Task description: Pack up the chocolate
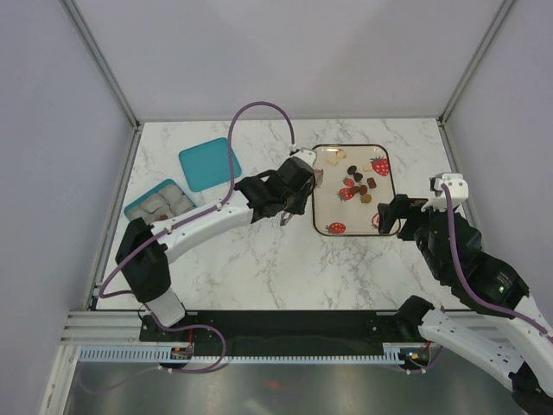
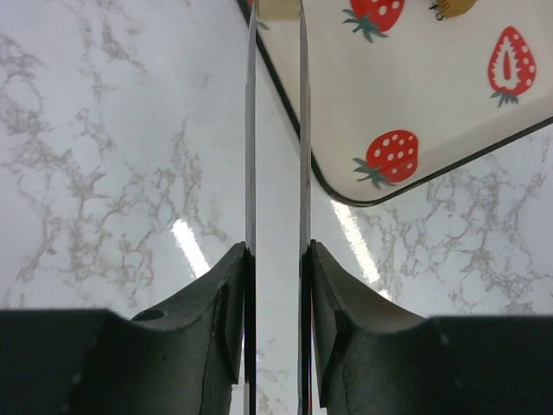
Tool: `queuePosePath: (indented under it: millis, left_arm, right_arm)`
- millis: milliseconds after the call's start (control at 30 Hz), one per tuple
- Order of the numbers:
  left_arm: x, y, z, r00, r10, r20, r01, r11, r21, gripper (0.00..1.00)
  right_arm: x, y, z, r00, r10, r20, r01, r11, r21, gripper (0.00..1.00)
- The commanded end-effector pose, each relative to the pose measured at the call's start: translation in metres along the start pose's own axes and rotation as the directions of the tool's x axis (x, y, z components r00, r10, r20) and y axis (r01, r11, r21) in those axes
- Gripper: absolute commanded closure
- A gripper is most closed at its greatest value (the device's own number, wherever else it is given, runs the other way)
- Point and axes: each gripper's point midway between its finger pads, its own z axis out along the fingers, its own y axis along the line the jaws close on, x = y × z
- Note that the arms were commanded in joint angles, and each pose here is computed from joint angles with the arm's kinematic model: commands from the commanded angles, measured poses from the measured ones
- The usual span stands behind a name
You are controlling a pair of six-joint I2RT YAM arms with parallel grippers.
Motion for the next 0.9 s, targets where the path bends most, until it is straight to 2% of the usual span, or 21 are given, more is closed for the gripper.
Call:
queuePosePath:
  millis: [0,133,267,300,467,767,867]
  left_arm:
    - [-0.012,0.044,-0.035,0.994,-0.082,0.066,0.089,0.991,-0.101,0.61]
    - [0.01,0.099,-0.058,0.985,-0.162,0.058,0.171,0.964,-0.202,0.61]
    - [0.017,0.141,-0.083,0.966,-0.231,0.119,0.254,0.934,-0.252,0.61]
    - [0.034,0.158,-0.09,0.956,-0.285,0.075,0.294,0.912,-0.286,0.61]
    - [0.063,0.216,-0.122,0.922,-0.376,0.096,0.382,0.831,-0.404,0.61]
    - [0.1,0.26,-0.152,0.908,-0.415,0.052,0.369,0.737,-0.566,0.61]
    - [0.107,0.266,-0.155,0.9,-0.432,0.056,0.382,0.72,-0.579,0.61]
  right_arm:
    - [0.002,0.006,0.001,1.0,0.024,0.005,-0.024,0.999,-0.028,0.05]
    - [0.007,0.011,0.004,1.0,0.024,-0.003,-0.024,0.998,-0.053,0.05]
    - [0.006,0.013,0.005,1.0,0.017,0.0,-0.017,0.998,-0.061,0.05]
    - [0.005,0.013,0.004,1.0,0.011,0.002,-0.011,0.998,-0.063,0.05]
    - [0.006,0.016,0.007,1.0,0.002,0.003,-0.002,0.998,-0.07,0.05]
    - [0.003,0.02,0.006,1.0,0.005,0.011,-0.004,0.996,-0.09,0.05]
    - [0.004,0.018,0.006,1.0,-0.001,0.012,0.002,0.996,-0.088,0.05]
